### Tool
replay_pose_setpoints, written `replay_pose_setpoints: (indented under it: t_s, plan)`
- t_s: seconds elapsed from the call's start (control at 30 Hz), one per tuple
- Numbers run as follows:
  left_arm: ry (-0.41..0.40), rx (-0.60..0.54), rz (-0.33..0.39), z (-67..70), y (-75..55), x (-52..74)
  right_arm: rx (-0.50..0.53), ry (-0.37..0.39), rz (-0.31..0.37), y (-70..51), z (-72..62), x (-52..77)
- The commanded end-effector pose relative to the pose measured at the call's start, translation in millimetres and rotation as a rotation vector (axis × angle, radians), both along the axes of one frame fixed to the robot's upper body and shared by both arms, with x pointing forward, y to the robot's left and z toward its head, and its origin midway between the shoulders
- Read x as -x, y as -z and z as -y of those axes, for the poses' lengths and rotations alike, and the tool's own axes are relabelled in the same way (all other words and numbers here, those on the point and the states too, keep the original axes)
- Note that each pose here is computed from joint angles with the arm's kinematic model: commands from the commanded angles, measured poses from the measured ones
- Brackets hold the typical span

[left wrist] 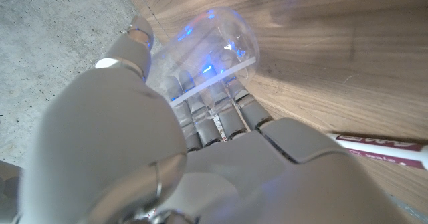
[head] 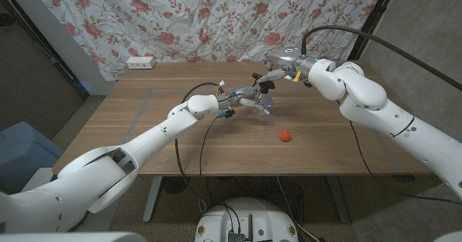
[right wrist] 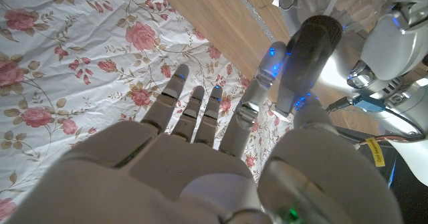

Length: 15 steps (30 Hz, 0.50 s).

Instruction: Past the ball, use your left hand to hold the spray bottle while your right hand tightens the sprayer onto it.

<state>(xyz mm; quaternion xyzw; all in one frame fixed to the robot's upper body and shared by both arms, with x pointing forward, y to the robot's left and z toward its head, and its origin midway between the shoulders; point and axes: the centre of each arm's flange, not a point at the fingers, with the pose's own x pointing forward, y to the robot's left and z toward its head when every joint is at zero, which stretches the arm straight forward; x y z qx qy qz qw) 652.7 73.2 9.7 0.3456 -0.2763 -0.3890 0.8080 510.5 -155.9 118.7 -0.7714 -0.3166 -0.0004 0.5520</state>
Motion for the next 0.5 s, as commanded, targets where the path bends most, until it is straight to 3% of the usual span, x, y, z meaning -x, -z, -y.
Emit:
replay_pose_setpoints:
  t_s: [0.03,0.5]
  plan:
    - [-0.002,0.011,-0.001,-1.4,1.6,0.4,-0.042,0.03,0.017,5.5,-10.2,3.9]
    - [-0.013,0.022,-0.005,-3.0,4.1,0.5,-0.111,0.086,0.001,5.6,-13.0,4.4]
